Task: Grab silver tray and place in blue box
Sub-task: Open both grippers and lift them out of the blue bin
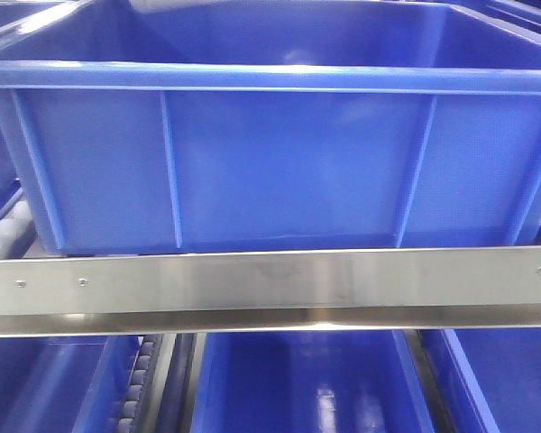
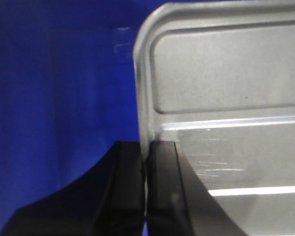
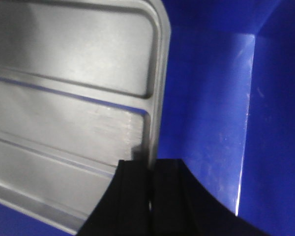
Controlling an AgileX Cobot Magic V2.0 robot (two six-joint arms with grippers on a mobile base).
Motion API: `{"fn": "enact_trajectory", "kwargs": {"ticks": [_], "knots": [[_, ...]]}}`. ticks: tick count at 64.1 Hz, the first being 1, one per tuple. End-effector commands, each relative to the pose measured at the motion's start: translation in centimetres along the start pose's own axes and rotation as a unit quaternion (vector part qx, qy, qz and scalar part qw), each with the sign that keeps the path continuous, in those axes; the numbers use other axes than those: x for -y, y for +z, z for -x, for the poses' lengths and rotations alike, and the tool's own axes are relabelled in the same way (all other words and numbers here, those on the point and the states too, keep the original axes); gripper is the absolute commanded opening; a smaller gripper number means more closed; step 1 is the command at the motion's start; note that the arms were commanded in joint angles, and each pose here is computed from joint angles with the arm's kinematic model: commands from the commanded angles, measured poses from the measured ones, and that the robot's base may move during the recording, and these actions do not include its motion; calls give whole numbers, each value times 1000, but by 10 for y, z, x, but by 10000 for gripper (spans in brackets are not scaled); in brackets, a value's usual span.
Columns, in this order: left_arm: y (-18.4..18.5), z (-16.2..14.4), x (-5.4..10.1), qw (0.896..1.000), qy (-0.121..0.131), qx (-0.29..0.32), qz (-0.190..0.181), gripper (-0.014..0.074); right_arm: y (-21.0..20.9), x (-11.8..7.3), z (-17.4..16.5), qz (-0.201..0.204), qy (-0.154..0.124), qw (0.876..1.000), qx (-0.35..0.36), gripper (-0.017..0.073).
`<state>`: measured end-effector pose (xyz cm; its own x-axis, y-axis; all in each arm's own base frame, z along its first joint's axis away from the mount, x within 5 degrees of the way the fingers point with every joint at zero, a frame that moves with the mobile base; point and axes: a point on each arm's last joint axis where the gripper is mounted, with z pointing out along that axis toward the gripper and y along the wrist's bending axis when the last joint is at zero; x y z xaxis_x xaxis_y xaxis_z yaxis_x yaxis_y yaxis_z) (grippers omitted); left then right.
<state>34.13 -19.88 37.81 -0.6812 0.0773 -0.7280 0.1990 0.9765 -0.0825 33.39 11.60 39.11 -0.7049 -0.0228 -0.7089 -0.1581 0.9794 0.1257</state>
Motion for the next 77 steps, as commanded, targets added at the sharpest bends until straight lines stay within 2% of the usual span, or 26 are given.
{"fn": "enact_trajectory", "kwargs": {"ticks": [1,9,16,23,28,32,36,39,44,48,54,68,77], "knots": [[2,13,-10,999,18,32,15,-97,3,4,25,-7,-10,998,63,57],[28,7,-15,1000,13,5,27,-91,41,9,19,-19,-9,1000,22,58],[39,3,-16,1000,11,-10,24,-85,59,11,15,-25,-9,1000,2,76],[41,2,-15,1000,17,-18,9,-13,61,11,14,-26,-10,1000,-2,211],[41,1,-14,1000,17,-19,5,114,57,11,15,-25,-9,1000,0,390],[38,4,-12,1000,14,-18,-4,255,51,11,16,-25,-9,1000,2,524],[34,8,-11,1000,6,-15,-10,372,43,11,17,-25,-8,1000,6,599],[30,11,-9,1000,0,-14,-19,439,36,11,18,-24,-8,1000,10,617],[18,17,-8,1000,-1,-11,-28,490,18,11,21,-23,-7,999,21,611],[2,22,-7,999,5,-5,-37,480,3,11,22,-22,-6,999,29,601],[-25,26,-7,999,28,10,-43,438,-24,12,22,-21,-4,999,41,537],[-94,9,-12,996,72,34,-42,232,-76,19,1,-28,-13,997,73,225],[-130,-20,-25,993,76,68,-59,70,-89,27,-34,-29,-21,996,87,66]]}}
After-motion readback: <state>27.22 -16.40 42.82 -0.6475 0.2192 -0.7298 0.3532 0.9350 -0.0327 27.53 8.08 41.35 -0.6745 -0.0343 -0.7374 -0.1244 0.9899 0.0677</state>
